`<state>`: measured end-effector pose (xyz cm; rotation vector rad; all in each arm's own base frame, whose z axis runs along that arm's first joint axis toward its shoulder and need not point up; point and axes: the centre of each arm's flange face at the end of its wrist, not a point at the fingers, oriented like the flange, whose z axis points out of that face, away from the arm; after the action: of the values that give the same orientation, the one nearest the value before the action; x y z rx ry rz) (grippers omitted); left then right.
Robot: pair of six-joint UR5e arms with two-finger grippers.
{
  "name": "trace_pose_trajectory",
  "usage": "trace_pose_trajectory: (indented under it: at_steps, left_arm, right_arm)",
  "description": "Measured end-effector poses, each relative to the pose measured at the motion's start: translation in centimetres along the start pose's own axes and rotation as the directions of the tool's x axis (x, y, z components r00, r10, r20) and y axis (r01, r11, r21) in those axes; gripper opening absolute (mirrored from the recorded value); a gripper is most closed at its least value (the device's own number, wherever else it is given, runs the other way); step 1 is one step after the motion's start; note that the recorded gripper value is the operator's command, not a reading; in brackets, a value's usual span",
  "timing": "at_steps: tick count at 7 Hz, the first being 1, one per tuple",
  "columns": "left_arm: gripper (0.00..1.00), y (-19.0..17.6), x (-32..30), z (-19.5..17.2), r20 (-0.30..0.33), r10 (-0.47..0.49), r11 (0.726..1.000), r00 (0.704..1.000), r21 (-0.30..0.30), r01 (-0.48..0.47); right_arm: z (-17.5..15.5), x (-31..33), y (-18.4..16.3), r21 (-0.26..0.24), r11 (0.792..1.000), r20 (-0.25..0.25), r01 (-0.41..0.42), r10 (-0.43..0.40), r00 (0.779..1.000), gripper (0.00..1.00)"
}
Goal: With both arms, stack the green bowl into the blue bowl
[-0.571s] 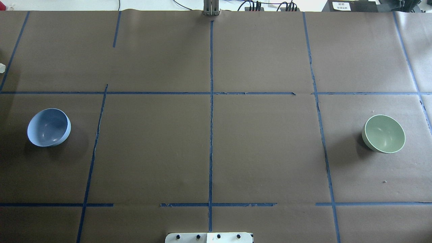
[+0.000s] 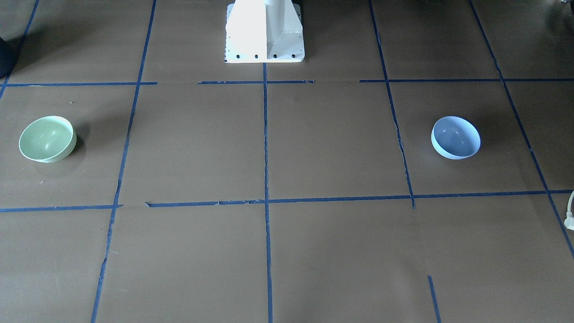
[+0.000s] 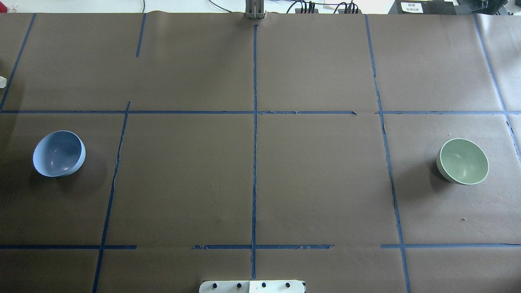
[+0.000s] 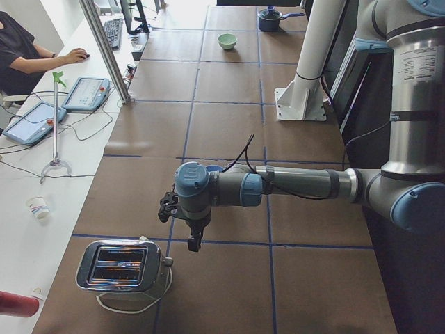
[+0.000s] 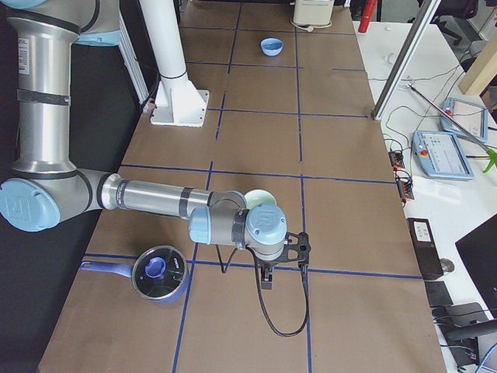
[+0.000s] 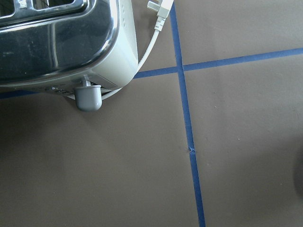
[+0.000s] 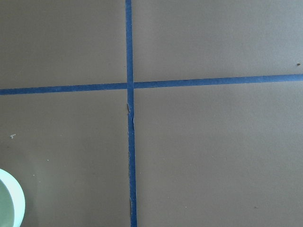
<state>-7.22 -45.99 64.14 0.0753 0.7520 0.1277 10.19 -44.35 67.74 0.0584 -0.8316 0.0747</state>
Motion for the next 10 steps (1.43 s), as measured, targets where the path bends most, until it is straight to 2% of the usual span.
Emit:
trace_pose_trajectory:
  at_steps: [7,8,10]
  left_arm:
    - [1.00,0.5,0.1,0.2,-0.002,-0.020,1.000,1.000,0.001,0.020]
    - [1.00,-0.2,1.8,0.0,-0.014,-0.061,0.998,0.998,0.017,0.062]
    - [1.00,-2.5,10.5,1.0,-0.069,-0.159,0.986,0.985,0.036,0.162]
  right_arm:
    - [-0.1,-0.1,0.1,0.002,1.000,0.003,-0.001,0.001,1.000,1.00]
    - [-0.3,-0.4,0.0,0.006,1.000,0.003,0.004,-0.004,1.000,1.00]
    - [-0.6,-0.7,-0.1,0.013,1.000,0.003,0.010,-0.010,1.000,1.00]
